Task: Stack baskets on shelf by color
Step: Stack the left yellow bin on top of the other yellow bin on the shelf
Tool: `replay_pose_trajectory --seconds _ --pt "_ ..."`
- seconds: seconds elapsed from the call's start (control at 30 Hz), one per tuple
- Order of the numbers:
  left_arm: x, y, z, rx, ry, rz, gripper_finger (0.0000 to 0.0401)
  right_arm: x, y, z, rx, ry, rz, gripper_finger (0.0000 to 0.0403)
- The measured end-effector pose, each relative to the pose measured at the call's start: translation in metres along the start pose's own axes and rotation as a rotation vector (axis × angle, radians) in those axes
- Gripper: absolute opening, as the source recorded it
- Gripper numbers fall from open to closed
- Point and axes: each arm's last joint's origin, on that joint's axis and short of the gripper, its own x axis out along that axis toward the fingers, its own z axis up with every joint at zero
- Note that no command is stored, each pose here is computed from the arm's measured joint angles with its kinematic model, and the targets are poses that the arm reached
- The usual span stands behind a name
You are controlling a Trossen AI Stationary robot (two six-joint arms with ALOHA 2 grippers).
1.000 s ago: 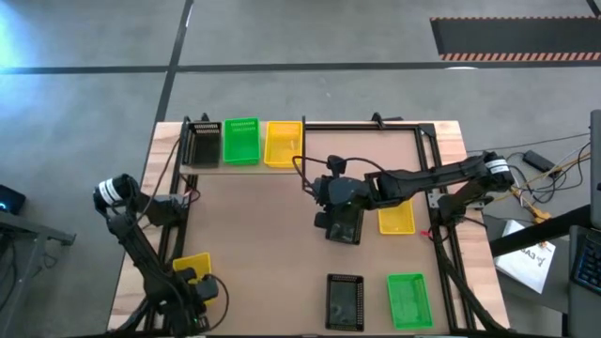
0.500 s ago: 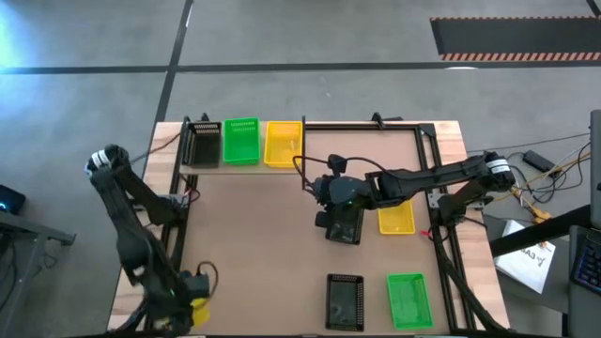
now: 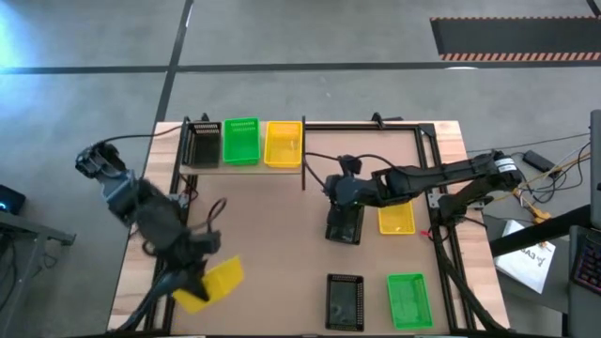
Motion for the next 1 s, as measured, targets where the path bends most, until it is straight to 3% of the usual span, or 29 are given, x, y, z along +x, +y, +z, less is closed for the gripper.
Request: replay_pose_trajectory --seconds 0.23,0.47,0.63,0.8,1.0 --pt "-0.031 0.003 0.053 0.29 -0.136 -0.011 0.0 0.006 0.014 -0.018 0.072 0.068 0.076 0.0043" --pt "-0.046 0.029 0.101 0.547 -0.244 0.124 0.0 -0.006 0.042 -0.029 0.086 0.076 0.136 0.0043" --pt "-0.048 0.063 0.132 0.589 -0.251 0.289 0.0 -0.03 0.06 -0.032 0.107 0.02 0.182 0.0043" --pt "-0.048 0.097 0.161 0.556 -0.215 0.521 0.0 -0.053 0.07 -0.044 0.197 -0.049 0.101 0.0043" --pt "-0.066 0.103 0.191 0.591 -0.172 0.799 0.0 -0.068 0.073 -0.052 0.304 -0.113 0.053 0.0043"
